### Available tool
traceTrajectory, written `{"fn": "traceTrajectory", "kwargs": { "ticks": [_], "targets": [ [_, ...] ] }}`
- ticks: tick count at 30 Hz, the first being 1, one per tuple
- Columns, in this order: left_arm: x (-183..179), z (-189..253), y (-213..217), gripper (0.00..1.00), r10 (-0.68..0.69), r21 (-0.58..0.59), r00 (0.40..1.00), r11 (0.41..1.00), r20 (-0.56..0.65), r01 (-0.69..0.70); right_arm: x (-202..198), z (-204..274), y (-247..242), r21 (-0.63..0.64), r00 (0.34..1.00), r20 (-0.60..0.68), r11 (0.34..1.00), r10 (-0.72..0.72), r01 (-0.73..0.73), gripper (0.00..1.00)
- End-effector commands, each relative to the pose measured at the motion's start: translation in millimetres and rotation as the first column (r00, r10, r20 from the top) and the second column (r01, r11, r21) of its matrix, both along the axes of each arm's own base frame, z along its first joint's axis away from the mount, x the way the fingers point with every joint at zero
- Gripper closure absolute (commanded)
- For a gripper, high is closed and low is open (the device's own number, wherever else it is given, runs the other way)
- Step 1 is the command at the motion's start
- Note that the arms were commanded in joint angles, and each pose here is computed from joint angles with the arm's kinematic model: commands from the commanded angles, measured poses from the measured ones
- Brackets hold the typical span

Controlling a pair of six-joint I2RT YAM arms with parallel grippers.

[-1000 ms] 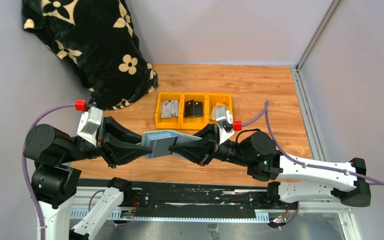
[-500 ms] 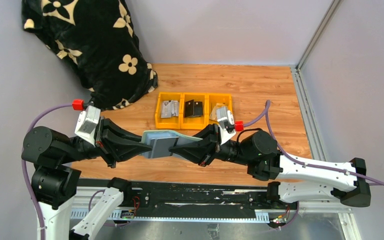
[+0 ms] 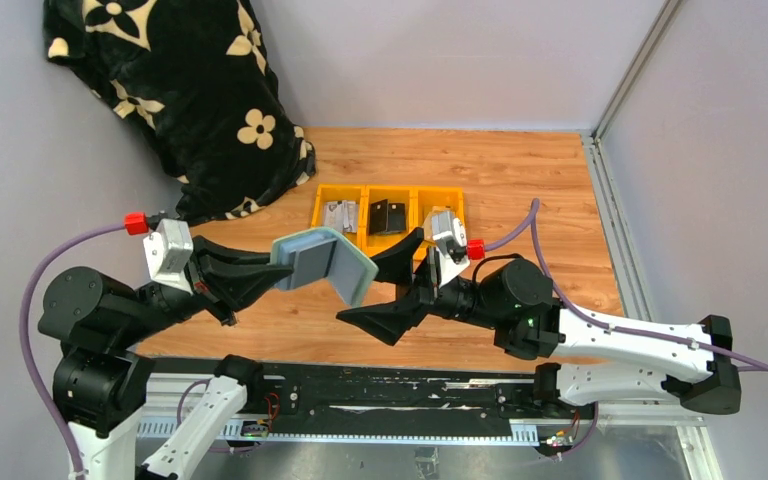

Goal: Take the credit cards out of the card holder
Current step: Remove the credit card from the card holder.

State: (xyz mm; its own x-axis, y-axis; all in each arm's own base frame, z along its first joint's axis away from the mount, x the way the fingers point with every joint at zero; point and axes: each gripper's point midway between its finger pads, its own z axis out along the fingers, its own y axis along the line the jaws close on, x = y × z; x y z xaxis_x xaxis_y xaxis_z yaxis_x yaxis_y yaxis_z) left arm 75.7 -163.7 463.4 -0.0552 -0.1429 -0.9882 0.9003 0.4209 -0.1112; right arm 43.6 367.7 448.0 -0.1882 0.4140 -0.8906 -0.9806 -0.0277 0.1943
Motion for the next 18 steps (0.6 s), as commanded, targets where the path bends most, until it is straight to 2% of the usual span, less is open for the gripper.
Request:
{"fn": "traceTrajectory", "kwargs": {
  "ticks": [1,11,18],
  "targets": [
    [35.2,0.0,31.6,1.0,0.276,0.05,0.954,0.958,0.12,-0.283,1.7,7.2,-4.6,0.027,1.0,0.007,1.0,-0.007,0.007,0.24],
    [20.2,2.0,22.0,1.0,0.189,0.043,0.974,0.98,0.122,-0.196,31.2,-2.6,19.8,-0.042,0.99,-0.014,0.989,-0.141,0.14,0.22],
    [17.5,-3.3,17.3,1.0,0.164,0.016,0.985,0.986,0.049,-0.165,51.2,2.9,52.0,-0.062,0.971,0.0,0.969,-0.239,0.239,0.21]
  ]
}}
